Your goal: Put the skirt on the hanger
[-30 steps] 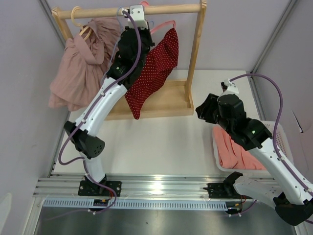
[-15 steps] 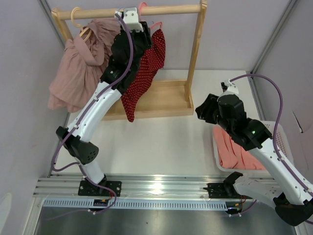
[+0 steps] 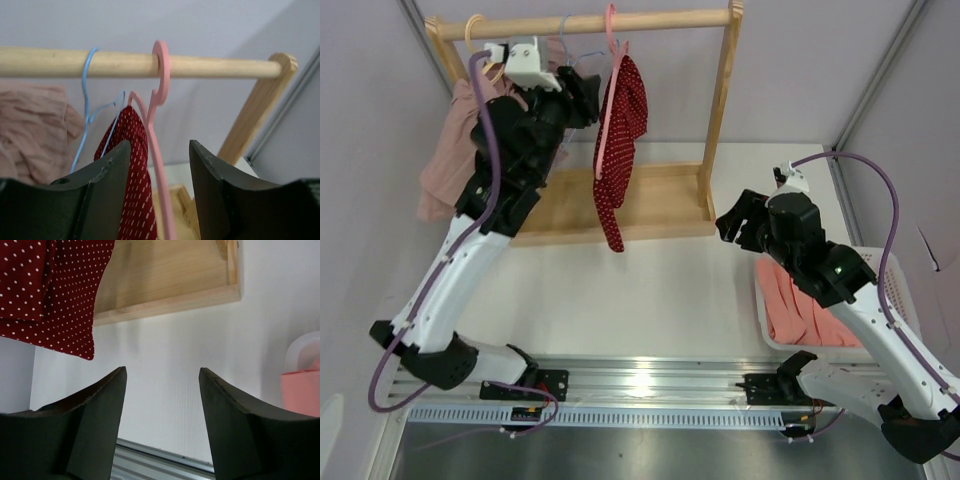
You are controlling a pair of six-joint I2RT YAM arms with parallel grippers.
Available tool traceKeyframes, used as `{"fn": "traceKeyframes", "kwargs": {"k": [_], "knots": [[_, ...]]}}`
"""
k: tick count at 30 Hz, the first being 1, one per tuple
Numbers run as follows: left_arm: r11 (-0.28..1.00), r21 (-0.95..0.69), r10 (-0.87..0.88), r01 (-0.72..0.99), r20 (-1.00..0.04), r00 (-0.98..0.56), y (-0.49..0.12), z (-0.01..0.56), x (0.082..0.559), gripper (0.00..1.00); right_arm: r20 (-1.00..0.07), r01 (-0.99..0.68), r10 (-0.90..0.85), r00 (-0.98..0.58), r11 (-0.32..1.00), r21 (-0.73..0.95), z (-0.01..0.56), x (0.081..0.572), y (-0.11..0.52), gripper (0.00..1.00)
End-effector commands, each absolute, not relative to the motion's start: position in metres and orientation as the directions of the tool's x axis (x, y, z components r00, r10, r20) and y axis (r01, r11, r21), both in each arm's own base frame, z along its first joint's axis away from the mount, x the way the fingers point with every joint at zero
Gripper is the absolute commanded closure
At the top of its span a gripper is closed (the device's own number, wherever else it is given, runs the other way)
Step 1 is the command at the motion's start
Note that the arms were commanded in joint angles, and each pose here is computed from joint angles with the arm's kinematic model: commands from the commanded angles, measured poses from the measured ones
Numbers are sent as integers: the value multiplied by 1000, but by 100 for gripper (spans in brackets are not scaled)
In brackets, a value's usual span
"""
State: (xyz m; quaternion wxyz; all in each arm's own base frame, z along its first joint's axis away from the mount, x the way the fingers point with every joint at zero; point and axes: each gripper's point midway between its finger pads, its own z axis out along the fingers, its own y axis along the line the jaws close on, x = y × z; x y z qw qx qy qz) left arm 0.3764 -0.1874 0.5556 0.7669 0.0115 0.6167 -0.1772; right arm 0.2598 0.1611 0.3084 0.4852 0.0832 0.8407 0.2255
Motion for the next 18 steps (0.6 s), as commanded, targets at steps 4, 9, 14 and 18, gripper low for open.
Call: {"fn": "traceKeyframes", "kwargs": {"k": [4,9,14,18], "knots": [[903,-217,-261,372,-963,71,-160,508,301,44,-797,-112,343,-496,885,451,308,255,156,25],[878,-219,-240,426,-971,-5,-145,459,254,43,-816,-92,312,-486,911,402,306,252,143,16],[872,-195,-173,449,-981,-90,-138,408,229,44,-828,-74,301,-473,923,378,306,251,134,13],[866,-189,-160,463,-982,-103,-131,390,213,44,-827,-80,305,-472,920,385,308,252,136,10]]}}
